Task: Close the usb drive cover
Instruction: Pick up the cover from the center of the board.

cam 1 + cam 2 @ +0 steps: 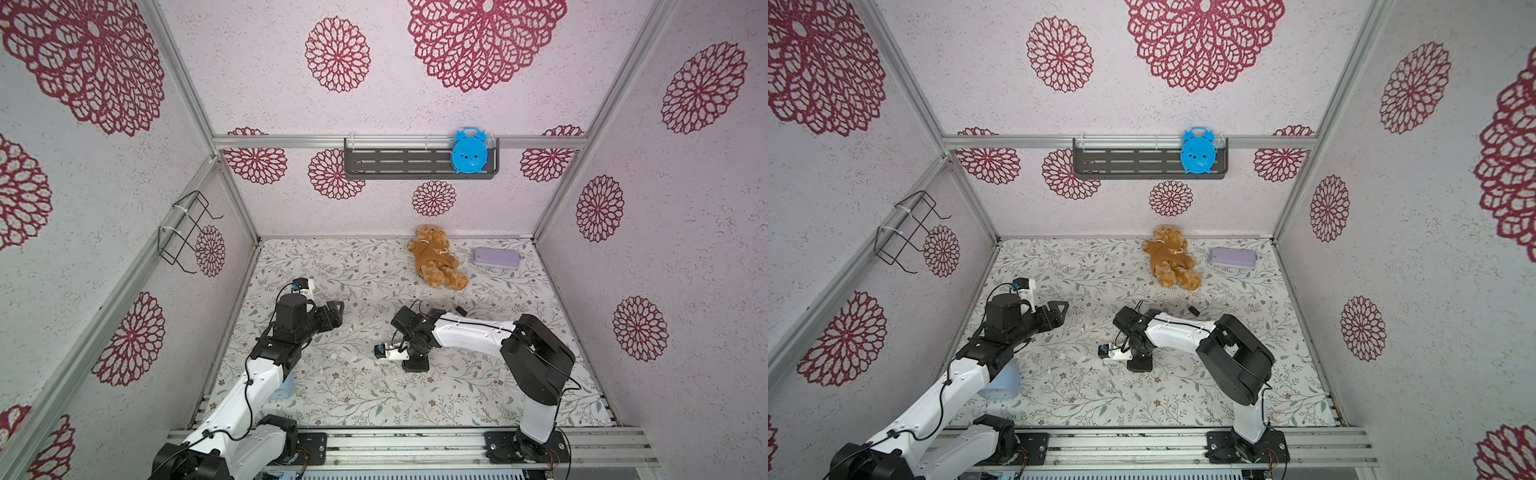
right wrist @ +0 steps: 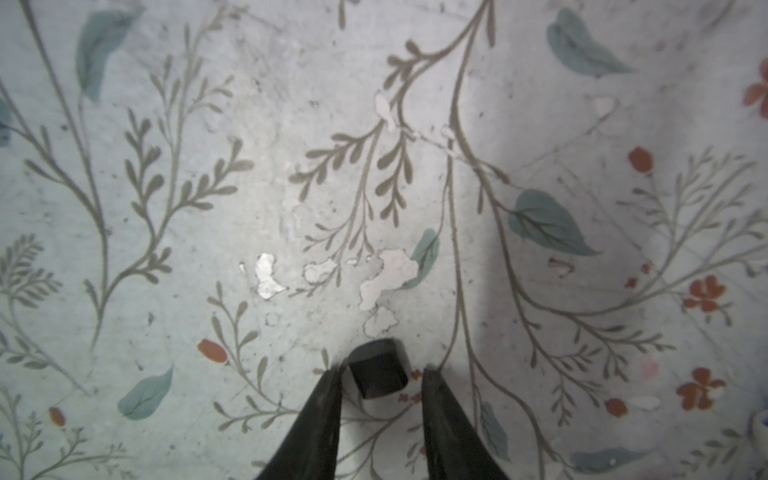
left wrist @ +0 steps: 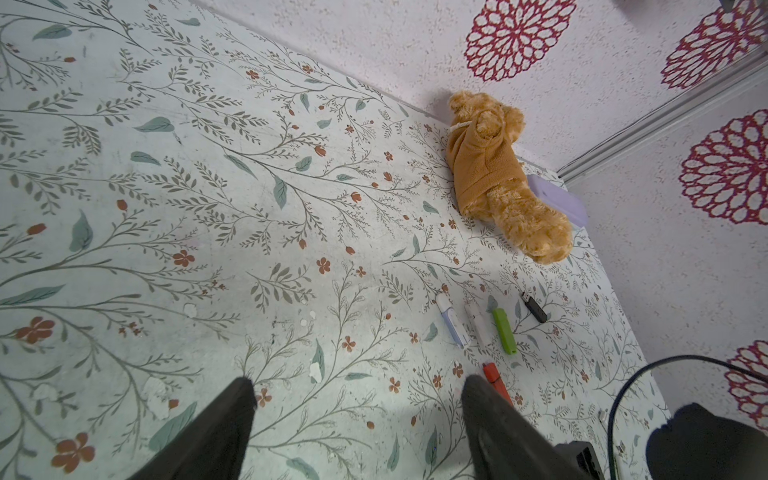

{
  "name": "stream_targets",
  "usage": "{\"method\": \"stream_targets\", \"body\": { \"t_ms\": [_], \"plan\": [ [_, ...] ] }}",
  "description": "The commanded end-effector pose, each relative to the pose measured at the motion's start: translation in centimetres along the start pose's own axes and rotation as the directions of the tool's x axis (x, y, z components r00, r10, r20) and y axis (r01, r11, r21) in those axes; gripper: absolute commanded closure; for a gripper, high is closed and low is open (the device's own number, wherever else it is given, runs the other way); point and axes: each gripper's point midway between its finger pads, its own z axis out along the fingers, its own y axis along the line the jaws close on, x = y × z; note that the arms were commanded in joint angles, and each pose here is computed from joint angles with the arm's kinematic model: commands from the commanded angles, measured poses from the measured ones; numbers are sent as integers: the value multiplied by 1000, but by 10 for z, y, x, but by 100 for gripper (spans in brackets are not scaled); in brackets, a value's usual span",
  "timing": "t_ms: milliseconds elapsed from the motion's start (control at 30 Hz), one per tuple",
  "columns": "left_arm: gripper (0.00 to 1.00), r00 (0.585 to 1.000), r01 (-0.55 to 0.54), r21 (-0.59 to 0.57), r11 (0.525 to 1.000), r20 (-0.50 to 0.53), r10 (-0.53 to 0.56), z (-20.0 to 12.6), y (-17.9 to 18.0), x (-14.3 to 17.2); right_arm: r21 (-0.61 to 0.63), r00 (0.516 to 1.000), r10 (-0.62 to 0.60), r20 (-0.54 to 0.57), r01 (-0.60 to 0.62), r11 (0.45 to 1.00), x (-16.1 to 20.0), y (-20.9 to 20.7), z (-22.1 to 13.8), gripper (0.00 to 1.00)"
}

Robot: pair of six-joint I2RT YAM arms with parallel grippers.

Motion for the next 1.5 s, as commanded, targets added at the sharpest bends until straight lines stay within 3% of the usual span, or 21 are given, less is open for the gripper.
{"method": "stream_targets", "body": {
  "t_ms": [0,567,1133,1467],
  "plan": [
    [18,1000,-4,5,1000,12,4,0,2,-2,-23,1000,14,10,-13,1000,2,6,-7,60],
    [18,1000,0,21,1000,-4,0,5,0,0,-36,1000,22,-3,-22,999,-1,2,5,61],
    [18,1000,3,20,1000,-12,-3,5,0,1,6,998,60,2,-60,998,5,2,-6,77],
    [18,999,31,73,997,-27,-29,7,-11,-2,118,978,144,154,-163,979,-10,-15,-39,81]
  ]
}}
